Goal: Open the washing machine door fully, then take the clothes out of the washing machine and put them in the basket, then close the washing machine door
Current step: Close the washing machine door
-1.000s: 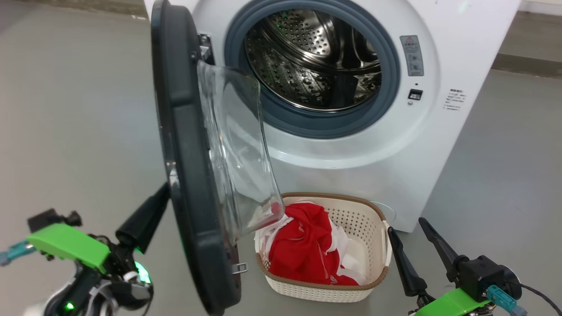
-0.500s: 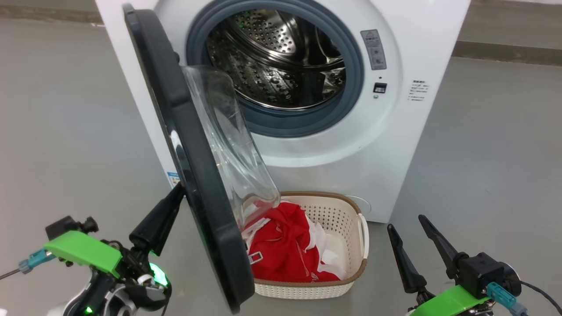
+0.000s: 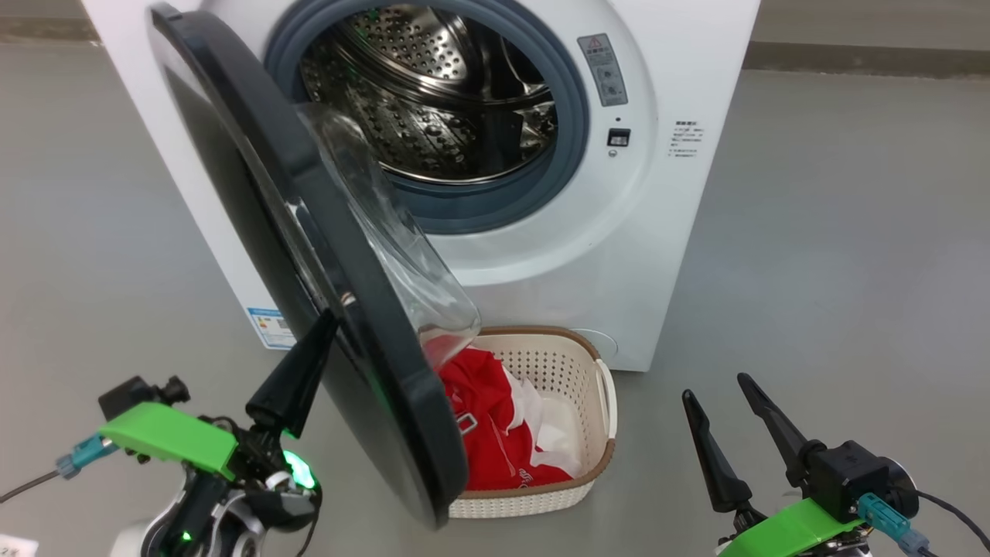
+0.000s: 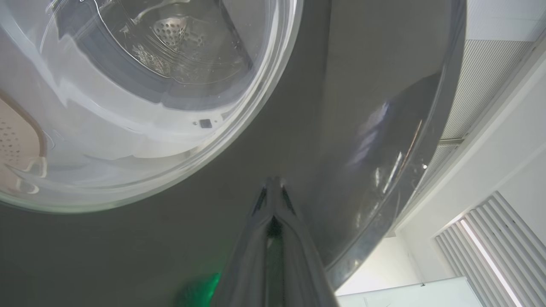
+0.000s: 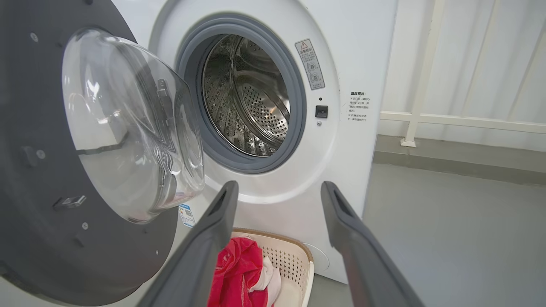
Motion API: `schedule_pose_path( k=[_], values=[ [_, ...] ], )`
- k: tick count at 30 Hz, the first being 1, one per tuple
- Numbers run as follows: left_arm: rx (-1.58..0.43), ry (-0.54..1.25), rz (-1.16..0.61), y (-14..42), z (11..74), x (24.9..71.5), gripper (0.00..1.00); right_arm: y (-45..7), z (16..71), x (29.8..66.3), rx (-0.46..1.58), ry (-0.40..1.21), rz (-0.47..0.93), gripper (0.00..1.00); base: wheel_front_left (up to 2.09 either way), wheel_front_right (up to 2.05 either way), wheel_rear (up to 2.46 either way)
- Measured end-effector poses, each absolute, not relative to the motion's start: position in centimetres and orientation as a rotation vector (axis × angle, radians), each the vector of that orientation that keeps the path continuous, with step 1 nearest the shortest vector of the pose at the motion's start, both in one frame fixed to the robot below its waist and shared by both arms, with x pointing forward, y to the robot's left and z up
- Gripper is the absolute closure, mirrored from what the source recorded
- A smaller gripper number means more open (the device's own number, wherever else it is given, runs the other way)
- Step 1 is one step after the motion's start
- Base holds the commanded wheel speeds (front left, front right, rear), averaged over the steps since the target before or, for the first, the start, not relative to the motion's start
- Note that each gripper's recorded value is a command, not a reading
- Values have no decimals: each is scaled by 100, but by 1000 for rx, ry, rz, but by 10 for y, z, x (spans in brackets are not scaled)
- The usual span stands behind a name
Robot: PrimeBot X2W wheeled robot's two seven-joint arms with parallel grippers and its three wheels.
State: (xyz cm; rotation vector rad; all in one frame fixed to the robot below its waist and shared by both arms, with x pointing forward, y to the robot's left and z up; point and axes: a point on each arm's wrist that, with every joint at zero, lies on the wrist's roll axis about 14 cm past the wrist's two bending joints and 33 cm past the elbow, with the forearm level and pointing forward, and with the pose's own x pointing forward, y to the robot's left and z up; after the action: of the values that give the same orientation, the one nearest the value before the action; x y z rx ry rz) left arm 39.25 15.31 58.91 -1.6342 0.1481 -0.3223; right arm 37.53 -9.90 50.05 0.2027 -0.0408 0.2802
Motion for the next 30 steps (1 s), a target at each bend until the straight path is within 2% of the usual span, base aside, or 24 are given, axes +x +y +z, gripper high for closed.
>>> schedule_pose_path(
  k=[21, 30],
  values=[
    [-1651, 199, -474, 94, 598, 441, 100, -138, 495, 381, 199, -38, 163, 0, 0, 0, 0],
    [-1651, 213, -471, 75, 593, 471, 100, -153, 489, 386, 195, -24, 117, 0, 0, 0, 0]
  ],
)
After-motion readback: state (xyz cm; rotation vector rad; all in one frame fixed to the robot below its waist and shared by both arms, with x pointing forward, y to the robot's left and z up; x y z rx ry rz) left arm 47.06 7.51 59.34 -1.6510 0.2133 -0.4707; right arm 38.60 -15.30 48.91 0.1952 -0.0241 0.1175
